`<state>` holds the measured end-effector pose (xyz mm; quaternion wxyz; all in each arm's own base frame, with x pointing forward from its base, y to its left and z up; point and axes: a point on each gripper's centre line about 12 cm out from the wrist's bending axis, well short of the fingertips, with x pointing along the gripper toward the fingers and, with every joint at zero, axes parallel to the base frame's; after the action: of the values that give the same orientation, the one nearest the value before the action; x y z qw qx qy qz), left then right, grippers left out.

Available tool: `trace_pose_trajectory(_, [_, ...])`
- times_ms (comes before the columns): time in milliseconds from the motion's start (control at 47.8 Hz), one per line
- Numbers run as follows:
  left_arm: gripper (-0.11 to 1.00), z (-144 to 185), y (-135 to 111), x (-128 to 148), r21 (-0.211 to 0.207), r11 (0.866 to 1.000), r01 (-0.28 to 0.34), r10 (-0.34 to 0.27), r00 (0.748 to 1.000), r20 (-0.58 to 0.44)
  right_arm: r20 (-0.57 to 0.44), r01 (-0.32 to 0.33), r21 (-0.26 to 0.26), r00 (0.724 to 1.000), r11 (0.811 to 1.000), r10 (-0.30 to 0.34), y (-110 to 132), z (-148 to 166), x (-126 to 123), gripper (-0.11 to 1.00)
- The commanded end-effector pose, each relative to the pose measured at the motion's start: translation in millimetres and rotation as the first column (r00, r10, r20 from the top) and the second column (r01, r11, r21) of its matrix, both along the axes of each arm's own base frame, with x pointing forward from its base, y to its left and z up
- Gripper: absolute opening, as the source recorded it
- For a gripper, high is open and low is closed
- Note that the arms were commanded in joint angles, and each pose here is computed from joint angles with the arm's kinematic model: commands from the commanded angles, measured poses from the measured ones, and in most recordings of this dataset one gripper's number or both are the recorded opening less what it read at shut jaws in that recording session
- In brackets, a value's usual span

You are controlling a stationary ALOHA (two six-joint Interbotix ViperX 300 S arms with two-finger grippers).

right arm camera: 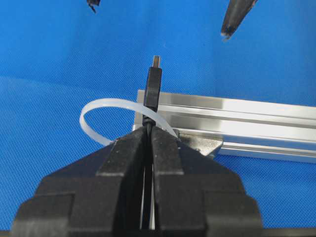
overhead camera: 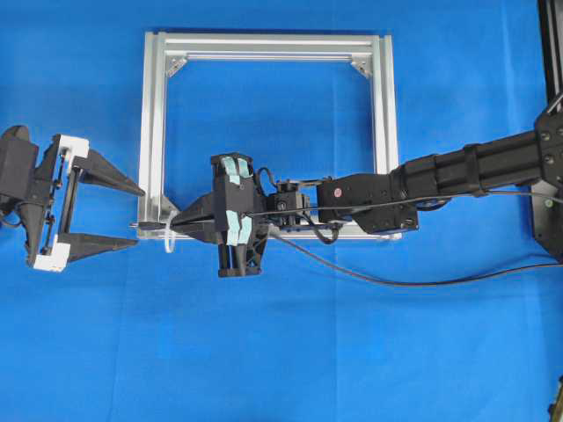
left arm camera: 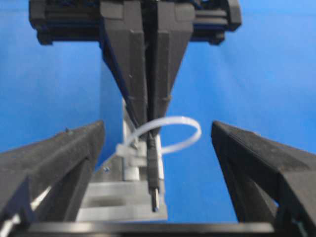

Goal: Insert the wire through the string loop located on the left side.
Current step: 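Swing the left gripper down and right toward the protruding plug, then close the left gripper on the plug beyond the loop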

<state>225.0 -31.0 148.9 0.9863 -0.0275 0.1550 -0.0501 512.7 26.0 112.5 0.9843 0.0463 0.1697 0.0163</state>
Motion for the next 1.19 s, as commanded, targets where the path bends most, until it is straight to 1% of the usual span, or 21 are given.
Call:
trace_pose_trajectory(0, [0.92,1.6,-1.9,5.5,0.000,1.000,0.005,-0.005,1.000,-0.001,0.051,-0.003,0.000,0.999,1.000,0.003,1.1,18.6,5.3,-0.10])
trace_pose_trajectory(147, [0.92,-13.3,-2.7,10.6,0.011,1.000,0.006,-0.005,0.998,-0.067,0.054,-0.003,0.000,0.999,1.000,0.003,1.2,19.3,5.7,-0.10])
trace_pose_trajectory(293, [0.92,-33.0,-5.3,19.9,0.023,1.000,0.010,-0.007,0.989,-0.145,0.054,-0.003,0.000,0.999,1.000,0.003,1.2,19.3,5.7,-0.10])
trace_pose_trajectory(419, [0.92,-43.2,-7.2,26.5,0.029,0.999,0.014,-0.009,0.983,-0.184,0.054,-0.003,0.000,0.999,1.000,0.003,1.2,19.3,5.7,-0.10])
trace_pose_trajectory(1172, [0.91,-43.4,-6.7,25.6,0.030,0.999,0.014,-0.008,0.984,-0.179,0.052,0.001,0.001,0.999,1.000,-0.001,-0.5,19.2,5.7,-0.10])
